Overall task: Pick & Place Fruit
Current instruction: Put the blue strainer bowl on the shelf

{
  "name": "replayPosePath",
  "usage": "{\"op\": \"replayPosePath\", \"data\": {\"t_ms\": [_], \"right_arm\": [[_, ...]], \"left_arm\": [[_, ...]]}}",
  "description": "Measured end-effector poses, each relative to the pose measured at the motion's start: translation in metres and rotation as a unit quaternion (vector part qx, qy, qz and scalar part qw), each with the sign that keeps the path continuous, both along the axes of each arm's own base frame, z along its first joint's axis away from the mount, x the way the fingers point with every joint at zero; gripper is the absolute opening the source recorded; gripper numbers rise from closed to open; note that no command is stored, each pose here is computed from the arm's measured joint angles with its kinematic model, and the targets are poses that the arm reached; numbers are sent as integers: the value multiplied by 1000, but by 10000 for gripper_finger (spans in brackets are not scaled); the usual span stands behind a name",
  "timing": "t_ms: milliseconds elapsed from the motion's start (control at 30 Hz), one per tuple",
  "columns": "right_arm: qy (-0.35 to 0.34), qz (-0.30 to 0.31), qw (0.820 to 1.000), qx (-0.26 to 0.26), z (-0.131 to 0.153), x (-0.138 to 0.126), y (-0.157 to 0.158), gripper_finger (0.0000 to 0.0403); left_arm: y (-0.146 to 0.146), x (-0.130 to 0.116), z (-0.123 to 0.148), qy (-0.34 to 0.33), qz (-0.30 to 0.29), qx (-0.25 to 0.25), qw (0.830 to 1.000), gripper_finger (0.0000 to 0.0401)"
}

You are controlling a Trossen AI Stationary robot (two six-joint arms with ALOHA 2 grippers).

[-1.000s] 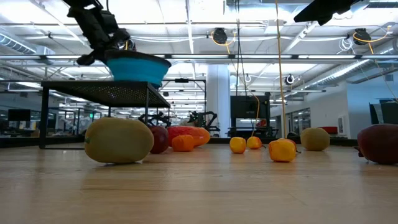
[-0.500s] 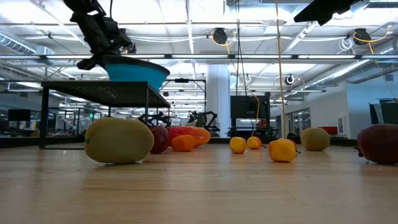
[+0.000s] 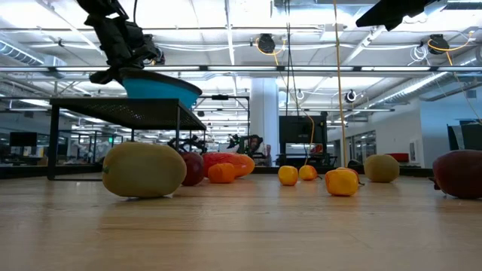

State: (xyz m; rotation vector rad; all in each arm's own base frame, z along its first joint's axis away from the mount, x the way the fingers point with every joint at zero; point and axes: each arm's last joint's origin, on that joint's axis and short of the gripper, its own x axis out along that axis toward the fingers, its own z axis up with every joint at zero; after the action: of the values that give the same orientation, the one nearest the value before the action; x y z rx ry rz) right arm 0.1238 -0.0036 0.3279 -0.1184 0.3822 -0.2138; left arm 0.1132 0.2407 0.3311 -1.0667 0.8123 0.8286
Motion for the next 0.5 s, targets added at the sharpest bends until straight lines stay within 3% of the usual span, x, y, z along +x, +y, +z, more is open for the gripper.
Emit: {"op": "replayPosePath", "data": {"t_ms": [500], "right_arm": [[0,0,1000,0,0,0,0,0]], "left_arm": [[-3,6,0,19,-10,10,1000,154]]}}
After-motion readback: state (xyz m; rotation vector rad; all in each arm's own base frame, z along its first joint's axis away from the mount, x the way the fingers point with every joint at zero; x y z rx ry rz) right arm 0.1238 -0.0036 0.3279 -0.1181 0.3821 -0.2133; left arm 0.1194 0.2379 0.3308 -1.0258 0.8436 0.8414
